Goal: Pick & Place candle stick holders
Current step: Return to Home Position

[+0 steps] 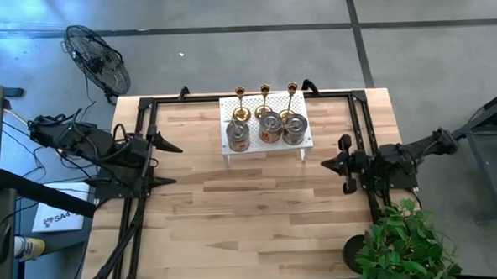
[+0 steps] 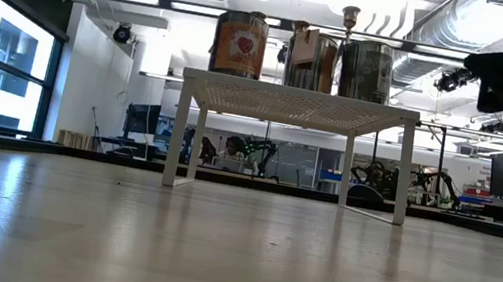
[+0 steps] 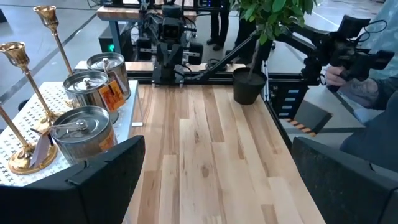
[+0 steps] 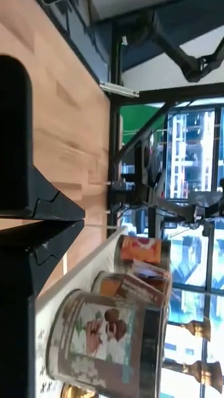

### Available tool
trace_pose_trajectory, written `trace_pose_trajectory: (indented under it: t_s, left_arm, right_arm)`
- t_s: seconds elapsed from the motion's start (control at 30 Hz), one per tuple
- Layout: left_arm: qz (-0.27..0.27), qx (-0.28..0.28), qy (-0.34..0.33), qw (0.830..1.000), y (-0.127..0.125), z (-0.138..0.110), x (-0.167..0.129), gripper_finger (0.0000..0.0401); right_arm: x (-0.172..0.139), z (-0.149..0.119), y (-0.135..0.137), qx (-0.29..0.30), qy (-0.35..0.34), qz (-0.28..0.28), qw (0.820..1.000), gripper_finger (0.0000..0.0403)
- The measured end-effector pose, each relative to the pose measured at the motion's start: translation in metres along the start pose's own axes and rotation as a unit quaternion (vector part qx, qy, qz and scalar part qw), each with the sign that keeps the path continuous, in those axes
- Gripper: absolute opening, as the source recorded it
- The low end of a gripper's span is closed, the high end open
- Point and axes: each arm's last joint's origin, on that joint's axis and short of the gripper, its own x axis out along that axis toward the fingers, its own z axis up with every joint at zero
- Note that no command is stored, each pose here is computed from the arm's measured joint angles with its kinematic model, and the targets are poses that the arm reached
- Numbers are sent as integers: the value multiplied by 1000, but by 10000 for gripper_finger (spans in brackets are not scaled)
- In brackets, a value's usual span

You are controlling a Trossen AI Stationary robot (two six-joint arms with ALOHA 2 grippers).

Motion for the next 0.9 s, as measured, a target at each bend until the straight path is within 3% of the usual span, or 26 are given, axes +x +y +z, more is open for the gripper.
trace_pose_trajectory:
  t_s: [0.17, 0.53, 0.9]
  left_arm:
    - [4, 3, -1, 1000, 0, 0, -1, 399]
    - [6, 18, 8, 1000, 1, -2, -1, 399]
    - [4, 26, -4, 1000, 5, -2, -11, 399]
  right_arm:
    - [1, -1, -3, 16, 3, 11, 1000, 0]
    - [-1, 5, -7, -1, 21, -25, 999, 0]
    - [0, 15, -5, -23, -76, -1, 997, 0]
